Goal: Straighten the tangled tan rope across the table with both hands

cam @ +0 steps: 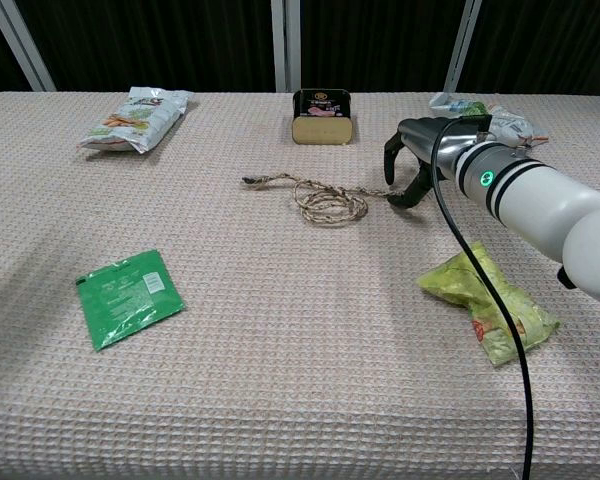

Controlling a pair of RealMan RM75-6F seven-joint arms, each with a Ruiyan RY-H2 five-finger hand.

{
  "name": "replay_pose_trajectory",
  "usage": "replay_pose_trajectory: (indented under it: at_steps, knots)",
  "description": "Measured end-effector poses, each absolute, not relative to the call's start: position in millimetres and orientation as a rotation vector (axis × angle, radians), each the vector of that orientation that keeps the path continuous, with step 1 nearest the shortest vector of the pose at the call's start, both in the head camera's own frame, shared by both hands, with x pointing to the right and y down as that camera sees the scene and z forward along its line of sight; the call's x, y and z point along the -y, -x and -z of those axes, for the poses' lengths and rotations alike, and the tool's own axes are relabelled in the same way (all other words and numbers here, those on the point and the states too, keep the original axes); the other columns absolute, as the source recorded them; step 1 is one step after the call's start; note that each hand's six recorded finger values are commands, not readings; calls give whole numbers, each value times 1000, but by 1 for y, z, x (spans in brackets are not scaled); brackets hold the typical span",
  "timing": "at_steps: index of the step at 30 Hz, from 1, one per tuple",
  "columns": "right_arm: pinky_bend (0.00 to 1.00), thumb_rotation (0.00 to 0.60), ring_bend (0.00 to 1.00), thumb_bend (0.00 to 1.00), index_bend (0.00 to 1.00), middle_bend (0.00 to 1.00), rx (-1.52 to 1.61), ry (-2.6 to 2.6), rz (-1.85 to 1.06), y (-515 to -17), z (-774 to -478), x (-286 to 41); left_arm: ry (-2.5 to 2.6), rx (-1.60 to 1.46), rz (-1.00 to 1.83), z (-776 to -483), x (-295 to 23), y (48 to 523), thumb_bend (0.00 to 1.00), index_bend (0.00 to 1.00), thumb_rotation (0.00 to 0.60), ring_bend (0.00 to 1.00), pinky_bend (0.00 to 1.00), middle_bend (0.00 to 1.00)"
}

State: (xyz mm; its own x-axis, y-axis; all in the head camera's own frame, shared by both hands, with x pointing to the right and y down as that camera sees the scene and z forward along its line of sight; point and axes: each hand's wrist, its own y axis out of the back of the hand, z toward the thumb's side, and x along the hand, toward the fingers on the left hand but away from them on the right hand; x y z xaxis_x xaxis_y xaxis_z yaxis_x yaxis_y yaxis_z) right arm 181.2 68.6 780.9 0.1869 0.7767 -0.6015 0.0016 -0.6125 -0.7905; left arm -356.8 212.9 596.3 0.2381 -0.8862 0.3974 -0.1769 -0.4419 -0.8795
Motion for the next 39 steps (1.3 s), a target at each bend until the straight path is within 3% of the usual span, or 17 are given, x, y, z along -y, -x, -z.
replay_pose_trajectory:
  at_steps: [33, 39]
  knots:
    - [250, 600, 125, 341, 577, 267, 715, 1799, -1511, -170, -793, -64, 1784, -1008, 1253, -599, -215, 366, 258, 311, 600, 141, 145, 222]
    - [275, 600, 158, 465, 672, 301, 718, 1783, -1486, -171, -788, -63, 1782, -1002, 1256, -600, -214, 366, 258, 311, 600, 141, 145, 222]
